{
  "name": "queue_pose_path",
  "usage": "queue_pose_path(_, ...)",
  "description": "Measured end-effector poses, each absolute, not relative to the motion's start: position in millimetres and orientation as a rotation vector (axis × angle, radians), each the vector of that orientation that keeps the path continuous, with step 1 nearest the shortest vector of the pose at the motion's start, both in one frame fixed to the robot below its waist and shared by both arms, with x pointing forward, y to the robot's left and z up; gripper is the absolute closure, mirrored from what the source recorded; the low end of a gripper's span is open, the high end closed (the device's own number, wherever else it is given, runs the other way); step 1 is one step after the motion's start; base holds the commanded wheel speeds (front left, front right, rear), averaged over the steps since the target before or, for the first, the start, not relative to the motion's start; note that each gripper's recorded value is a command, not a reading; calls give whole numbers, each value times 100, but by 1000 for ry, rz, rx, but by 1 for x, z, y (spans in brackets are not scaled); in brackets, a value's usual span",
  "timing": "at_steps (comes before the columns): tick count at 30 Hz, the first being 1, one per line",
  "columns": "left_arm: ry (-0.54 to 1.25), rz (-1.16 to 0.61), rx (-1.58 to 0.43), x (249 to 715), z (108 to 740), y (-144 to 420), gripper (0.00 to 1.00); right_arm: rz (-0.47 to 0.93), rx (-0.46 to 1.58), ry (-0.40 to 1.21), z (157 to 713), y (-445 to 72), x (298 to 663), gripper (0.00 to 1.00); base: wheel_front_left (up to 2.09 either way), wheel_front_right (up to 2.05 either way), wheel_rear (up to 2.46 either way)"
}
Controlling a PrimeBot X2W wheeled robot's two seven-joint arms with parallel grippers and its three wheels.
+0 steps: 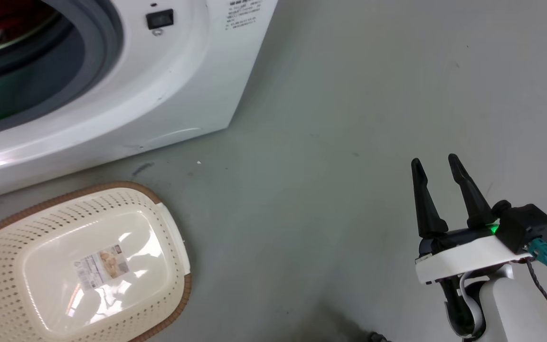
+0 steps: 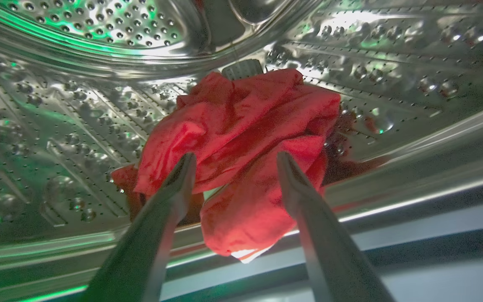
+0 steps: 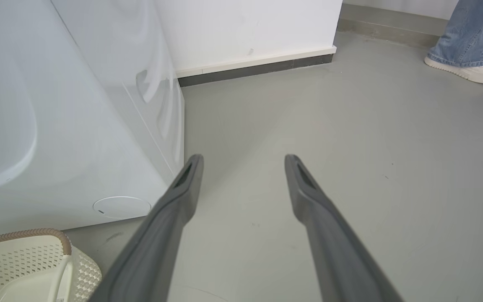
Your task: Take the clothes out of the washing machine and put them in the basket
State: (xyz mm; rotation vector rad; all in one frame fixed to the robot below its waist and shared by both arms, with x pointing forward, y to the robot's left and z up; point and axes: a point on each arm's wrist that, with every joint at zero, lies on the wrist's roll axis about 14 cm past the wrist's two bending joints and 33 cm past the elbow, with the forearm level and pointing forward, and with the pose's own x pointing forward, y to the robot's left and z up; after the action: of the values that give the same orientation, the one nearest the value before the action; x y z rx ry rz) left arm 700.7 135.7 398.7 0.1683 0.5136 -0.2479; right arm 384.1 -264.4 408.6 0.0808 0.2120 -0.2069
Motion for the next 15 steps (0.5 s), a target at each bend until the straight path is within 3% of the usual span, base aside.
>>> queue_pose_path(15, 837, -258, 225, 719, 335, 146, 0, -235, 92, 302, 377, -270, 385, 0, 0, 0, 0)
